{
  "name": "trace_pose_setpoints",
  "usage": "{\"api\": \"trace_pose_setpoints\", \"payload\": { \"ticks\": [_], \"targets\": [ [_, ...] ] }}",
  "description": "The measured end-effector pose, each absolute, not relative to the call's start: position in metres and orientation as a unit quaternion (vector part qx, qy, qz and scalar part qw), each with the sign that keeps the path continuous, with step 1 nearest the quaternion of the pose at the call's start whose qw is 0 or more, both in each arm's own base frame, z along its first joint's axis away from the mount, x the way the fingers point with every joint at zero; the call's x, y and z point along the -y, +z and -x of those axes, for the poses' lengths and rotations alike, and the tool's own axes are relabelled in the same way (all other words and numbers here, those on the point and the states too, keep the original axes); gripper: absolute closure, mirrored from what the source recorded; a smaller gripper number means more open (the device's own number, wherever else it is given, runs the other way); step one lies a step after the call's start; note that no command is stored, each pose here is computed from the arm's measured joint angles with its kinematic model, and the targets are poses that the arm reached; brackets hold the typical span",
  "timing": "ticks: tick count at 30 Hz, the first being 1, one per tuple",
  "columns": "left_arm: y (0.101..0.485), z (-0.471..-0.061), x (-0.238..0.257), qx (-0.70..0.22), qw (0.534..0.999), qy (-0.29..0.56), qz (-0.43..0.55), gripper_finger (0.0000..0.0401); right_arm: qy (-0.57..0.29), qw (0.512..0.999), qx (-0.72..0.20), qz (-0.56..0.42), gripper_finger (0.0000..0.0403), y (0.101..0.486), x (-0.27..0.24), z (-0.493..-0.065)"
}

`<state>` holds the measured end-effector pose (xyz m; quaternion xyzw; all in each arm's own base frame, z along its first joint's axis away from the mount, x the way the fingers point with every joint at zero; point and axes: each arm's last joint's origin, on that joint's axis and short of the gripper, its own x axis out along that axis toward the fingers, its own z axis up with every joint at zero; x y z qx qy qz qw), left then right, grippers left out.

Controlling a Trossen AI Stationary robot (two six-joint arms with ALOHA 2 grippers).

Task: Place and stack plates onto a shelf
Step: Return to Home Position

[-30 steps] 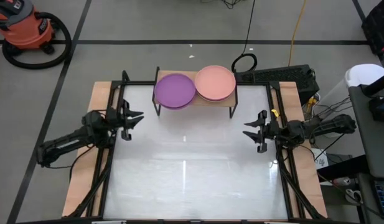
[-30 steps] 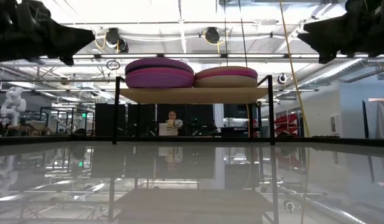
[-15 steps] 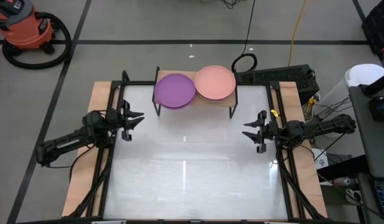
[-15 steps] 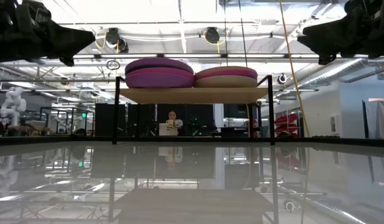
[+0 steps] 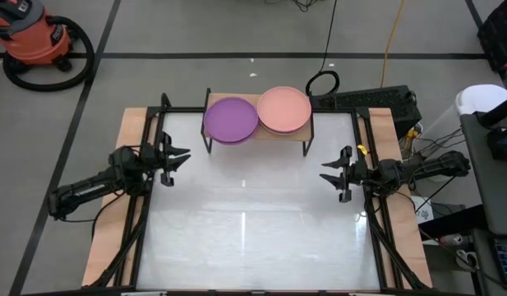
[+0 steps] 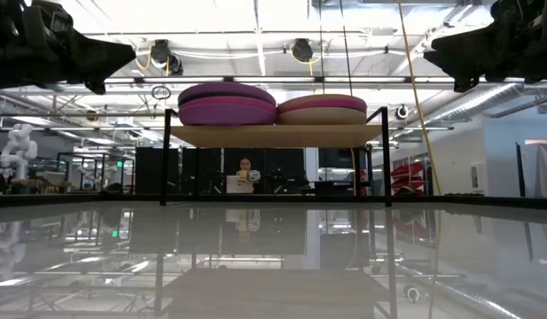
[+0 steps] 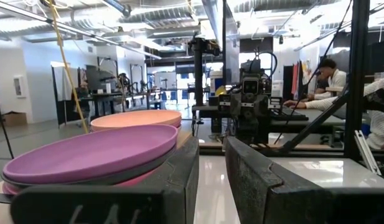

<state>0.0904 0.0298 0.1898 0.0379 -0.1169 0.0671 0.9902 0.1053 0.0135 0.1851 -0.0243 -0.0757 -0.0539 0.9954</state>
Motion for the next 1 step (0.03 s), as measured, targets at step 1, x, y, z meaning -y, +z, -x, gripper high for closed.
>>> {"api": "trace_pose_setpoints", "payload": {
  "ticks": [1],
  "targets": [
    [0.1898, -0.0904, -0.0298, 0.117, 0.99, 0.067, -0.038, 0.0316, -0.054, 0.995, 0.076, 0.024, 0.025, 0.1851, -0.0135, -0.1053]
  ]
}}
